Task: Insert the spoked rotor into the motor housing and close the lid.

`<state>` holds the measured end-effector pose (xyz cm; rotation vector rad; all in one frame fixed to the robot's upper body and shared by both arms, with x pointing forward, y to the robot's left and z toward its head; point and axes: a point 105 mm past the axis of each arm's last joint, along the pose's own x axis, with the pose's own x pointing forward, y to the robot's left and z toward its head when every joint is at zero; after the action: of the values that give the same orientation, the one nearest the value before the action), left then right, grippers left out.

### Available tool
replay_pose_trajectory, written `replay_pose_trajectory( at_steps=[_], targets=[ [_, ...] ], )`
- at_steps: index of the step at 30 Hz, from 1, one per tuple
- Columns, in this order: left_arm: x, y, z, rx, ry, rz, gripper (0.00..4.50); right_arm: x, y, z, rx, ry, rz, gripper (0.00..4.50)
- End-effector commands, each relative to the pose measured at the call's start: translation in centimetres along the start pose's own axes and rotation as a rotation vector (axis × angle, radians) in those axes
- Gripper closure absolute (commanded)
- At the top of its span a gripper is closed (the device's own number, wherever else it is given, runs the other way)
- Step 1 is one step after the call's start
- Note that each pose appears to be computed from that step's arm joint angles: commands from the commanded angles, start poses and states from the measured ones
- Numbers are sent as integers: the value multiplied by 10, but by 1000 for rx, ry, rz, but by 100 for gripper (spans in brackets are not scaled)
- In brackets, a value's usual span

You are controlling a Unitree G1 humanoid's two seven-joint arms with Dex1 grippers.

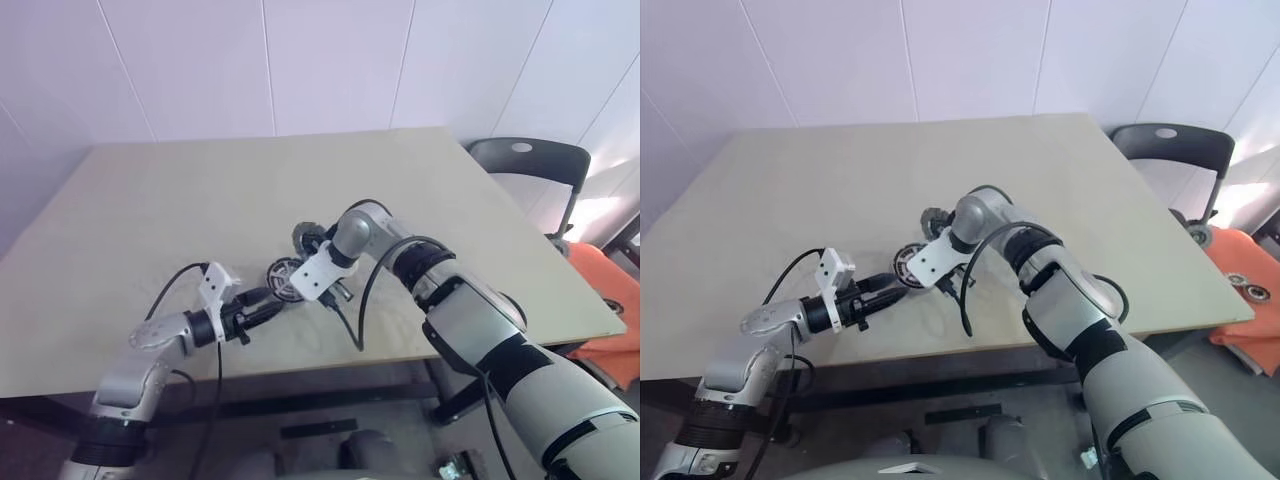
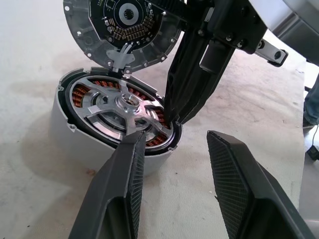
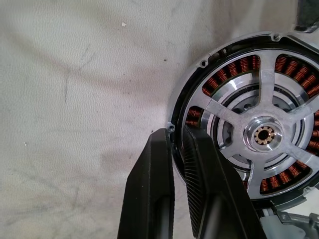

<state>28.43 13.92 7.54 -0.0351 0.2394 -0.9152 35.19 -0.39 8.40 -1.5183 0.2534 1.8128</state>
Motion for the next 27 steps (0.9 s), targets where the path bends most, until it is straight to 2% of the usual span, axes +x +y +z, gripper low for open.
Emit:
replay_pose_trajectory(
  at_steps=[1,27],
  targets=[
    [3,-1,12,37,-34,-20,238,-17,6,-14,45,50,42,442],
    [28,7,19,62,-21,-130,238,-47,50,-44,259,108,161,442]
  ],
)
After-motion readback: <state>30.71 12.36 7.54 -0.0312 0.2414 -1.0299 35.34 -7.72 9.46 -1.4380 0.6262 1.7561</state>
